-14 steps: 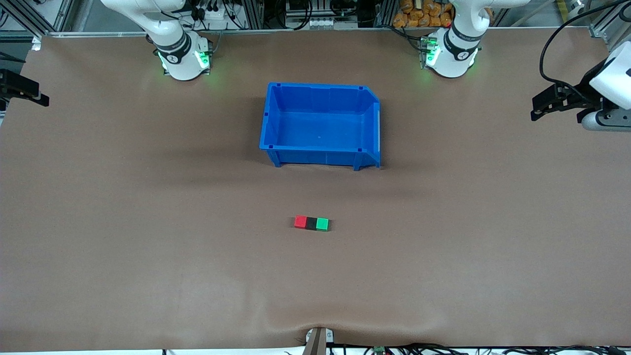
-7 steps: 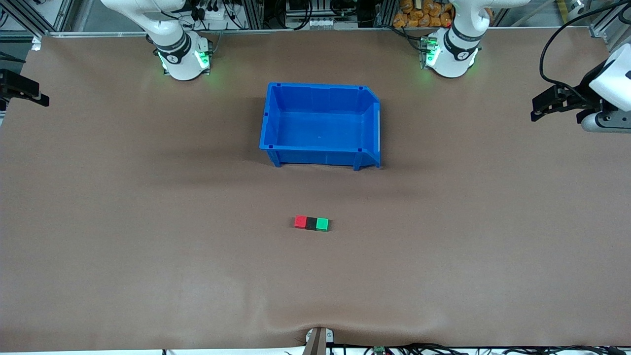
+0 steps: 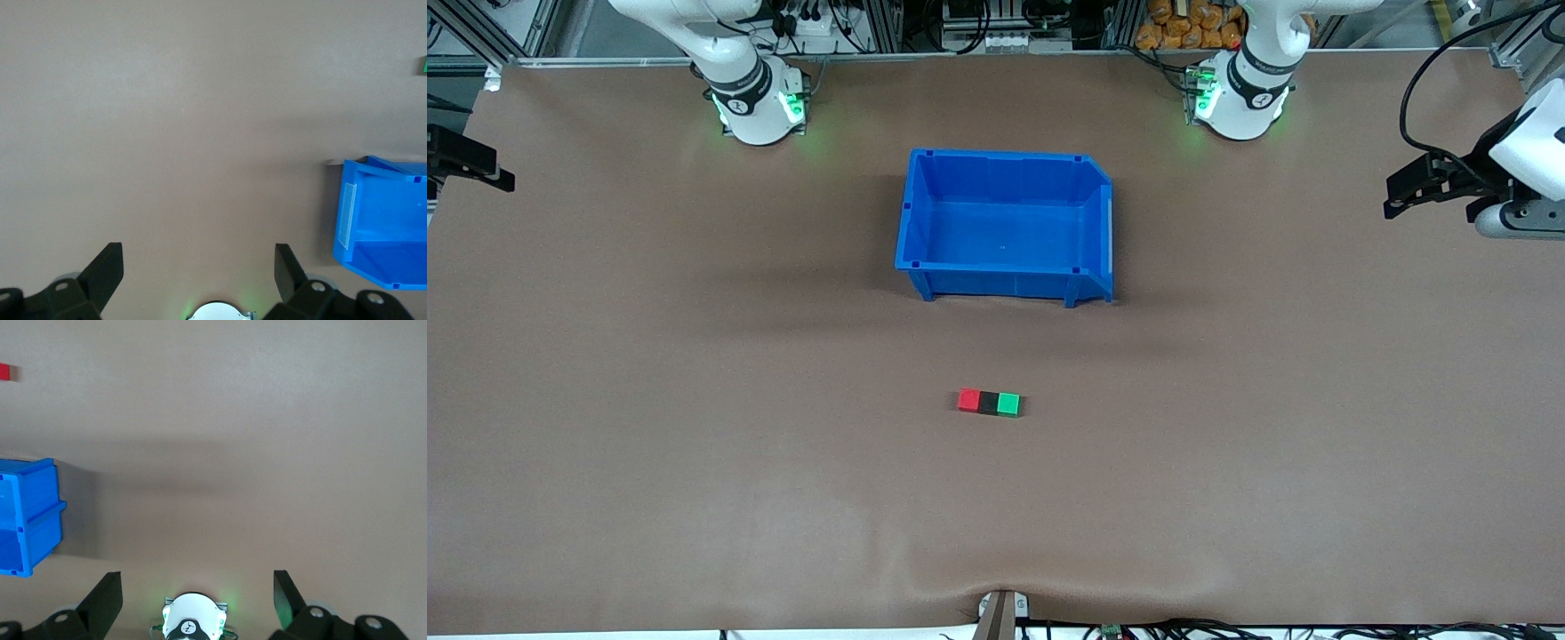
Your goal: Attach green and red cubes to black cube
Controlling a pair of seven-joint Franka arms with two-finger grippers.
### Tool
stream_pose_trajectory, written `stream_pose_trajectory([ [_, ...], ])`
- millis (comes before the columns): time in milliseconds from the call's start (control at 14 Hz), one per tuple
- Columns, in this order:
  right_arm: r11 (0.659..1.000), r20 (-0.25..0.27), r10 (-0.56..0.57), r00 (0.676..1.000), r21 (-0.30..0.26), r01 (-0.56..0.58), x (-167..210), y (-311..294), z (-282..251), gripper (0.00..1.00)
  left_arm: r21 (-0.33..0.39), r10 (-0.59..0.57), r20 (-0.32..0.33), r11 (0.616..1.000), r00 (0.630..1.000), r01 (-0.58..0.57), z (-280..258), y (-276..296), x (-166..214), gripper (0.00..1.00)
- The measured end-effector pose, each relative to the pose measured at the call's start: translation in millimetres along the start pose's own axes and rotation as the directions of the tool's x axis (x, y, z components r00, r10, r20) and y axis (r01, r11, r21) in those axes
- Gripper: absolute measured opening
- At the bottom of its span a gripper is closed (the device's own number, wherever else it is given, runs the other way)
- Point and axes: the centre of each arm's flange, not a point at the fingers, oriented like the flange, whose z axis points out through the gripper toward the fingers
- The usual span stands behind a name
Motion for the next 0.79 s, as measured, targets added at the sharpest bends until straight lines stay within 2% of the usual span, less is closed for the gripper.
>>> stream_pose_trajectory([
  [786,1.000,0.002,0.005,1.000,0.001,-0.005,-0.7,2.3,0.1,1.00,0.000,0.002,0.003,1.000,1.000,-0.002,1.3,0.9,0.0,1.00],
])
